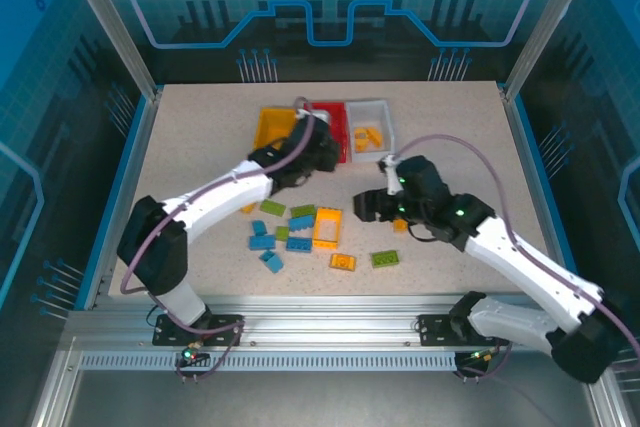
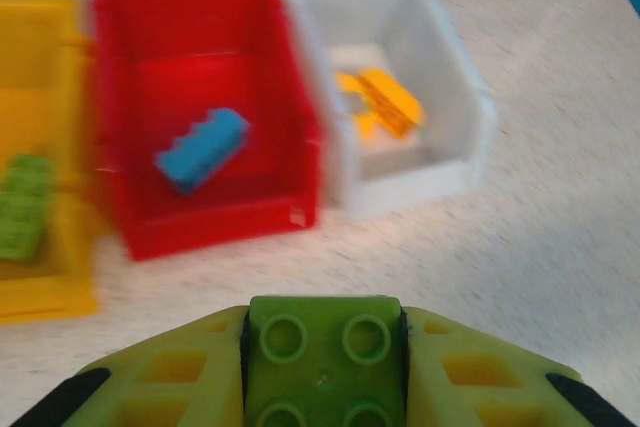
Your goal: Sort the legos into containers by color
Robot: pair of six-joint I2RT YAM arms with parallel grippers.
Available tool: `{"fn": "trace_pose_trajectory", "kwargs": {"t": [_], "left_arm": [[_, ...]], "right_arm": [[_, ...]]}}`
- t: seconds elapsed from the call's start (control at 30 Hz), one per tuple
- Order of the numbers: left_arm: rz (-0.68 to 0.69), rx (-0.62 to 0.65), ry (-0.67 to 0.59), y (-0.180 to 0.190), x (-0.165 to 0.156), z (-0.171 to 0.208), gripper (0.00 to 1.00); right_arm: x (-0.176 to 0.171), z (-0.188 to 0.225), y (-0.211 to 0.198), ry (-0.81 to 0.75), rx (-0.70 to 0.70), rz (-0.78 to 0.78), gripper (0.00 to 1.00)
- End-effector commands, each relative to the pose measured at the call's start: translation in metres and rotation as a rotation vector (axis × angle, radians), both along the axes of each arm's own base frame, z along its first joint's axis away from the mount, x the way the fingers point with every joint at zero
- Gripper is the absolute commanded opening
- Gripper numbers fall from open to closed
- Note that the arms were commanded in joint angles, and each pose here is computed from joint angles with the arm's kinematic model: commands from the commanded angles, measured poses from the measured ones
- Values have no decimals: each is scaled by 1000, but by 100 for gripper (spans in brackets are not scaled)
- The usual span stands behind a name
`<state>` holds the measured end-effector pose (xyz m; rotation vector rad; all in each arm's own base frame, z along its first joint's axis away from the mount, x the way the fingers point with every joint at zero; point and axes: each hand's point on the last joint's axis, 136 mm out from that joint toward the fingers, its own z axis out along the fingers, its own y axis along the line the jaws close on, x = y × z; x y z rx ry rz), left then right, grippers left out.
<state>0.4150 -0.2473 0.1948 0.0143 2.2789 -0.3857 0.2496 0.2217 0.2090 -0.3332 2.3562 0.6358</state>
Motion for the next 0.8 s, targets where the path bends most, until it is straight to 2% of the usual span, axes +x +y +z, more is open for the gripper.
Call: {"fn": "trace_pose_trajectory", "kwargs": {"t": [0.0, 0.13, 0.27, 0.4, 0.53, 0.6, 0.77], "left_arm": [[67, 2, 171, 53, 9, -42, 24], [116, 18, 197, 88, 40, -49, 25], [153, 40, 271, 111, 64, -73, 25], [188, 71, 333, 124, 78, -98, 24], [205, 95, 383, 129, 83, -117, 25], [209, 95, 398, 129, 84, -124, 28], [202, 81, 397, 125, 83, -121, 42]], "right_arm": [[15, 24, 38, -112, 21, 59, 77], [29, 26, 72, -117, 25, 58, 77], [46, 22, 99, -111, 61, 30, 76], [61, 23, 125, -147, 160, 36, 77], [69, 17, 136, -132, 181, 38, 77], [69, 15, 137, -120, 176, 38, 77], [67, 8, 131, -98, 157, 30, 77]]}}
